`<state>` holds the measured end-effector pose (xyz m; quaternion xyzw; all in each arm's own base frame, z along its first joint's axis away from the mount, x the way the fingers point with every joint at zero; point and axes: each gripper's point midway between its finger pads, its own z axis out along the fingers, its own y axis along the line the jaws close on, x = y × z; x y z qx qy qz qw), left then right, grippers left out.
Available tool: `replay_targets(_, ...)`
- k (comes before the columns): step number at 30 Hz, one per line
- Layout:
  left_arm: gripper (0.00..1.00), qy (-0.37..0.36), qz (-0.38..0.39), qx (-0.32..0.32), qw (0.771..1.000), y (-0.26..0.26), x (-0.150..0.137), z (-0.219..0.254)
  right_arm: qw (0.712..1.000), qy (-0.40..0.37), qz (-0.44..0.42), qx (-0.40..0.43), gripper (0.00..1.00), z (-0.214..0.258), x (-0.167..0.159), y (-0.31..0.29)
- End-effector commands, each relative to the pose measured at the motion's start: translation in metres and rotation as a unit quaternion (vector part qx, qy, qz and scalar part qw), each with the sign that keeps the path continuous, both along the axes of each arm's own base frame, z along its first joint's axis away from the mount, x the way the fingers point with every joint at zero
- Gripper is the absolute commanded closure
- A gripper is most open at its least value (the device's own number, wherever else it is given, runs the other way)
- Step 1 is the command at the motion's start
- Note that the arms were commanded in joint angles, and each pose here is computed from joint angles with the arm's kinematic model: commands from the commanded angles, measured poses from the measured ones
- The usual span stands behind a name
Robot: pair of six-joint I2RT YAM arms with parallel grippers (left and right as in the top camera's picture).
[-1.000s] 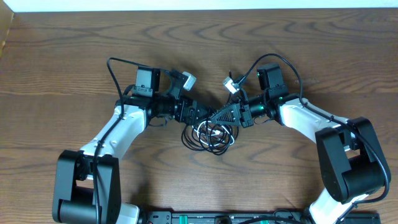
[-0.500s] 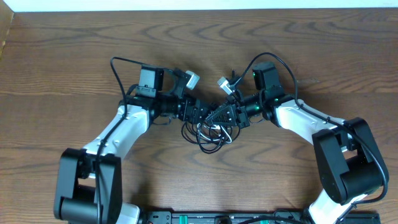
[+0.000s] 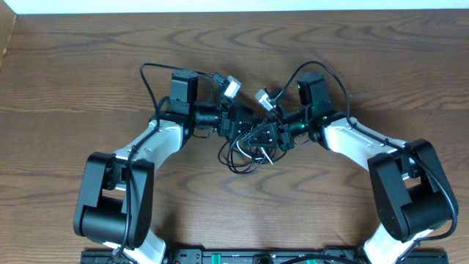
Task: Untangle cables
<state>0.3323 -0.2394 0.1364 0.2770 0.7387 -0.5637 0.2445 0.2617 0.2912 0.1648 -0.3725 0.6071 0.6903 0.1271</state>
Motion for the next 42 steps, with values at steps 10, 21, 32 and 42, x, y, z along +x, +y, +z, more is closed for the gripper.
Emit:
replay_targets(10,0.12,0.013,0.0,0.011,1.0,-0.016,-0.004,0.0,1.0,0.004,0.026,0.003,0.99,0.009,-0.012,0.011)
replay_targets(21,0.31,0.039,0.16,0.016,0.986,0.026,0.06,0.006,0.999,0.018,0.043,-0.003,0.99,0.007,-0.024,0.019)
replay_targets(32,0.31,0.069,0.255,0.001,0.965,0.097,0.092,0.008,0.998,0.014,0.069,-0.001,0.99,-0.004,-0.048,0.027)
replay_targets(42,0.19,0.08,0.246,-0.02,0.966,0.115,0.089,0.014,0.998,0.016,0.063,-0.003,0.97,-0.016,-0.054,0.019)
